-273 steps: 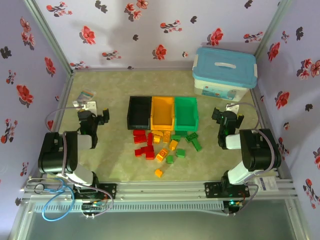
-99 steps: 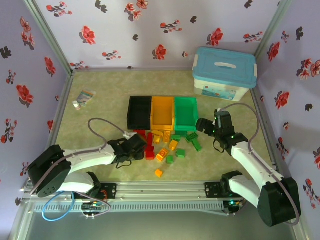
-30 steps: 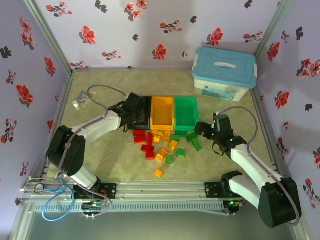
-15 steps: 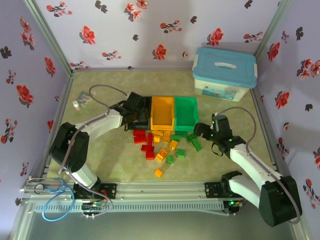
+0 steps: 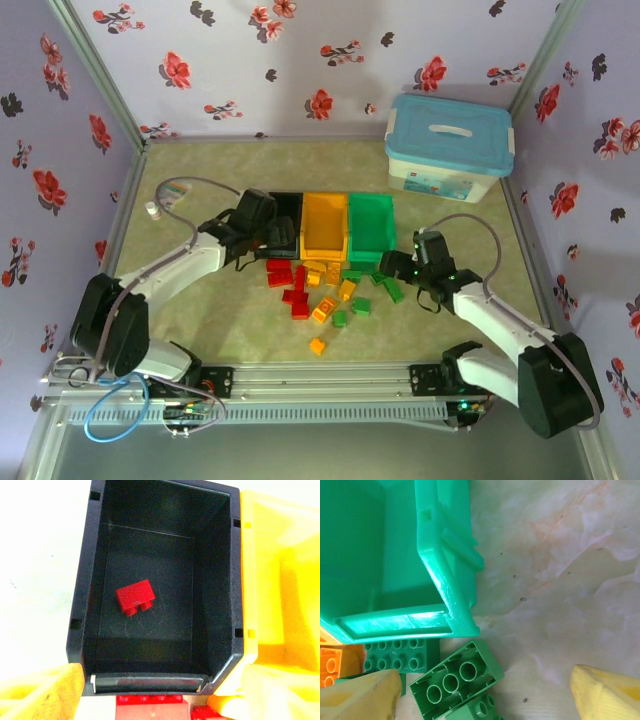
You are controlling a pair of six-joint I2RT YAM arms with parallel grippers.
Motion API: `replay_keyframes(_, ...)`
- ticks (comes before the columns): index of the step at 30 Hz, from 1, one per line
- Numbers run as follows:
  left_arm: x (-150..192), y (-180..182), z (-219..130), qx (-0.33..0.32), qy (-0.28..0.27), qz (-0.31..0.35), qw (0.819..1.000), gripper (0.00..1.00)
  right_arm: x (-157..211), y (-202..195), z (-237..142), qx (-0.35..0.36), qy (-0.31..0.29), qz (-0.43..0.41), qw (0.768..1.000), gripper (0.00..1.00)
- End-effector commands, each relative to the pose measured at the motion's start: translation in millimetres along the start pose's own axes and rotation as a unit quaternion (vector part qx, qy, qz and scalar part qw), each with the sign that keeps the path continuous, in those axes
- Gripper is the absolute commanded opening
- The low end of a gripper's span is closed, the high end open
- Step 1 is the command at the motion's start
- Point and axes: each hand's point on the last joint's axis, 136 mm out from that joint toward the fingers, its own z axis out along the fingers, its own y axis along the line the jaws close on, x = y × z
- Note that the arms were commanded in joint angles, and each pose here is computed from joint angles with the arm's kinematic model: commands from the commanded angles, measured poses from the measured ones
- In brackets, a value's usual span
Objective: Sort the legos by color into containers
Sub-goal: Place the lego in the container, then move the legos to the center of the table.
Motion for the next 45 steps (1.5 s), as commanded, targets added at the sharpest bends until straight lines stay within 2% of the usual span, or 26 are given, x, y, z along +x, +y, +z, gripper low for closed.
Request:
replay_keyframes(1,17.0,-2.1,-3.0,0.019,0.011,-0.02,1.0,0.81,-0.2,9.6,3.8,-0.012,0.001,0.001,1.0,0.88)
replay_keyframes(13,86.2,8.7,20.9,0.027,0.045,-0.032,0.998,0.8,18.0,33.1,26.6,-0.024,0.038,-0.025,0.999,0.87)
replay_keyframes(22,127.5,-30.1,31.2,0.05,0.094,0.002,0.994,0.78,37.6,84.1,39.1,-0.07,0.074,-0.065,0.993,0.86)
replay_keyframes(27,150.3,-36.4,29.2,0.061,0.106,-0.008,0.993,0.77,44.7,102.5,46.9,-0.095,0.085,-0.059,0.99,0.85)
replay_keyframes(37,157.9,-57.3,25.3,0.089,0.103,-0.003,0.991,0.76,47.7,130.5,54.2,-0.134,0.093,-0.05,0.985,0.84)
replay_keyframes(45,140.1,-68.0,11.4,0.123,0.074,-0.001,0.99,0.77,39.3,129.9,44.2,-0.129,0.076,-0.058,0.987,0.83)
